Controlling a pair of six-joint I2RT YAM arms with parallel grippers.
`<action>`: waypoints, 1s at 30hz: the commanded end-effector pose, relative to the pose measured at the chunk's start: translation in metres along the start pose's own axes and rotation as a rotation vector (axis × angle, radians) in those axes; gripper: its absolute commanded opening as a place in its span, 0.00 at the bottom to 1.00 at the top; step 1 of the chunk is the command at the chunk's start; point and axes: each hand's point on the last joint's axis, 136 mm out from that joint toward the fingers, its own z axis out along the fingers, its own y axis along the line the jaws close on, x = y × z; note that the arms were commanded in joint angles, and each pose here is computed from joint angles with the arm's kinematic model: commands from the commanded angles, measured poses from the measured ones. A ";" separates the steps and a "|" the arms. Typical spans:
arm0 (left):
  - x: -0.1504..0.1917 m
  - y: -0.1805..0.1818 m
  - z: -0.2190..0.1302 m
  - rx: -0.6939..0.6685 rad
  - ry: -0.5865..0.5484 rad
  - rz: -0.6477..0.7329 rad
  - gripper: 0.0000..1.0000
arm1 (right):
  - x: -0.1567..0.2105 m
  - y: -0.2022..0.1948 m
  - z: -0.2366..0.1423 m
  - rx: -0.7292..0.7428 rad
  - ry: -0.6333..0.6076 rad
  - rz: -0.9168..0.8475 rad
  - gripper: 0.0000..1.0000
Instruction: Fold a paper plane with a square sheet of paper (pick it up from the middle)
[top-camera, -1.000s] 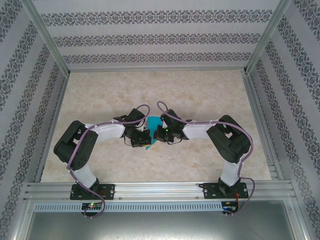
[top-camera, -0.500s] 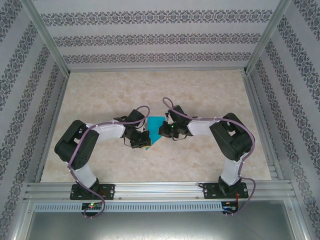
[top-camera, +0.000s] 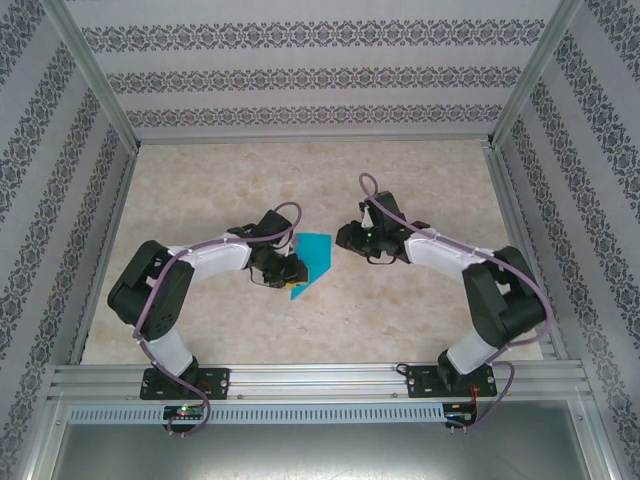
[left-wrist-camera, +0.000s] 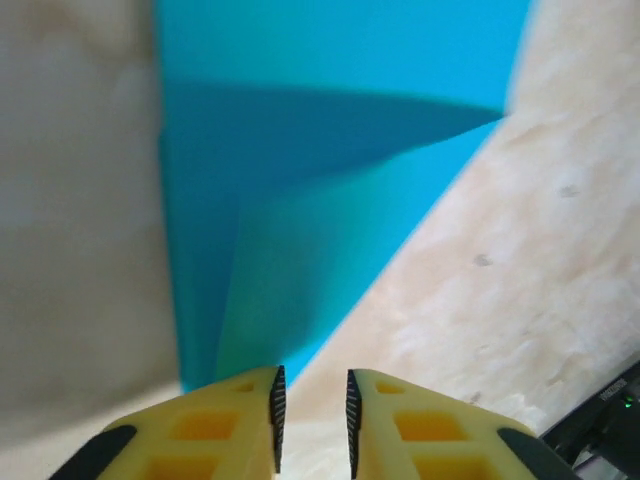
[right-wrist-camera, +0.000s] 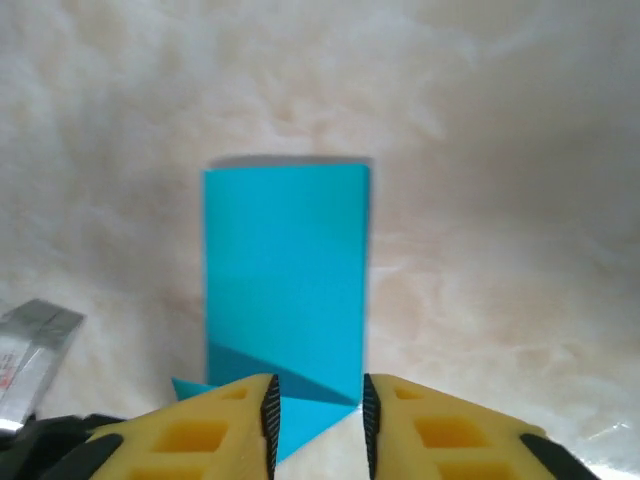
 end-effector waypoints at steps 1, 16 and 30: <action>-0.022 -0.022 -0.024 0.028 -0.114 0.044 0.34 | 0.016 -0.010 -0.005 0.025 0.018 0.073 0.44; -0.045 0.001 -0.003 -0.085 -0.172 0.036 0.16 | 0.042 0.002 0.018 -0.022 0.112 0.139 0.52; -0.029 0.037 0.018 -0.181 -0.104 -0.049 0.08 | 0.055 0.007 0.041 -0.023 0.181 0.176 0.49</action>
